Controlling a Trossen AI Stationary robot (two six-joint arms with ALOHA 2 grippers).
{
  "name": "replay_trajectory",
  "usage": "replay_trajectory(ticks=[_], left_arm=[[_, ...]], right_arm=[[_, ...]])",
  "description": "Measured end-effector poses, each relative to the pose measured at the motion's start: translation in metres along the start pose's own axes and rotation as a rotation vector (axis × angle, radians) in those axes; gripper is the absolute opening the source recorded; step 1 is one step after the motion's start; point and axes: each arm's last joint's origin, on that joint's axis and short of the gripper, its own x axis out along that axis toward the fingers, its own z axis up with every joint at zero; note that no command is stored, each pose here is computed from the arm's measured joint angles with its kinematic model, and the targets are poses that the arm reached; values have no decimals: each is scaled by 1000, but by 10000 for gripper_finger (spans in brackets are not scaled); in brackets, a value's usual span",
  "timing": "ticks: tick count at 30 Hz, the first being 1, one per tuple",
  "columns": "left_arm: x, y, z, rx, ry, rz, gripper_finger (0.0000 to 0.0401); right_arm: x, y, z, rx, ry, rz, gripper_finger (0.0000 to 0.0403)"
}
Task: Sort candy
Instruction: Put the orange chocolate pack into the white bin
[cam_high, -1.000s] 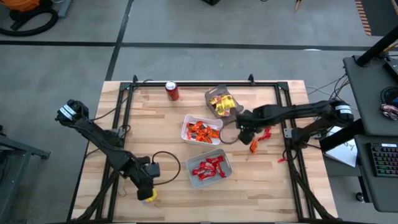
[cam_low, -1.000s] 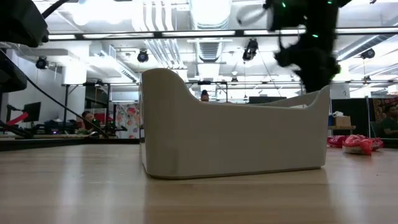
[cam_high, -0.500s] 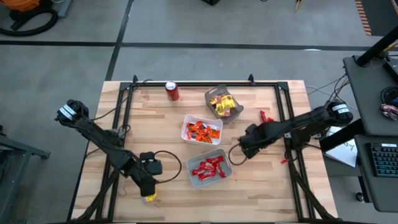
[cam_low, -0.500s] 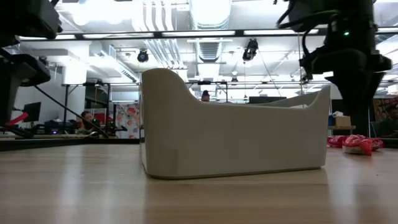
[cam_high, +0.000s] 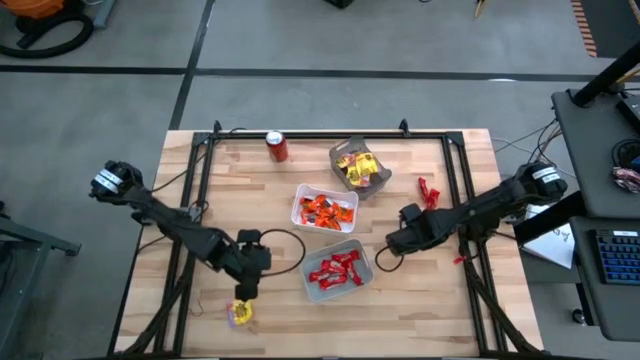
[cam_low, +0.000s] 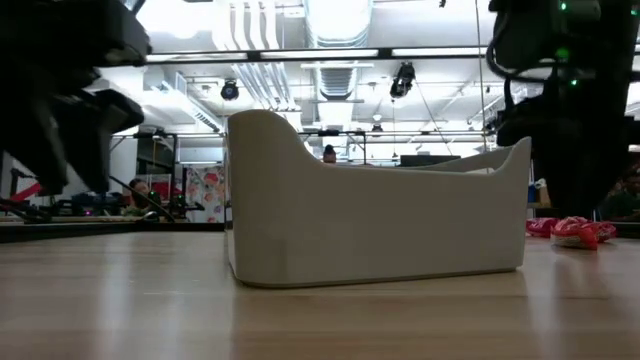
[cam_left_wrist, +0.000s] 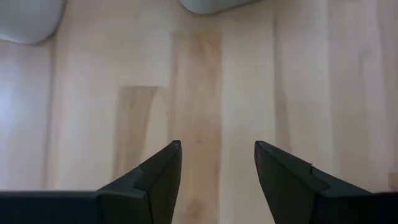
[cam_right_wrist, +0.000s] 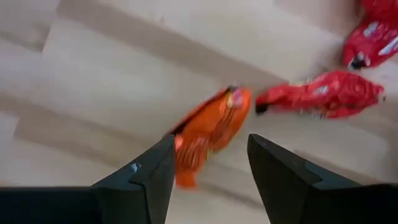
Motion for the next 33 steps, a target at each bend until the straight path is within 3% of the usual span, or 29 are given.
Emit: replay_trajectory(ticks=[7,14,18,27,33], left_arm=[[3,11,7,10,-9,21,186],[4,16,11,12,-25,35,186],[4,18,12,8,-33,53,186],[4,18,13,-12,-50,62,186],[4,18,12,-53,-47,65,186]], right_arm=[[19,3,-3,63,-35,39,191],[32,5,-6,61,-34,-10,183],[33,8,-6,32,-36,-10,148],[12,12,-1,-117,-41,71,24],[-30,12,10,-247,-115,238,18]])
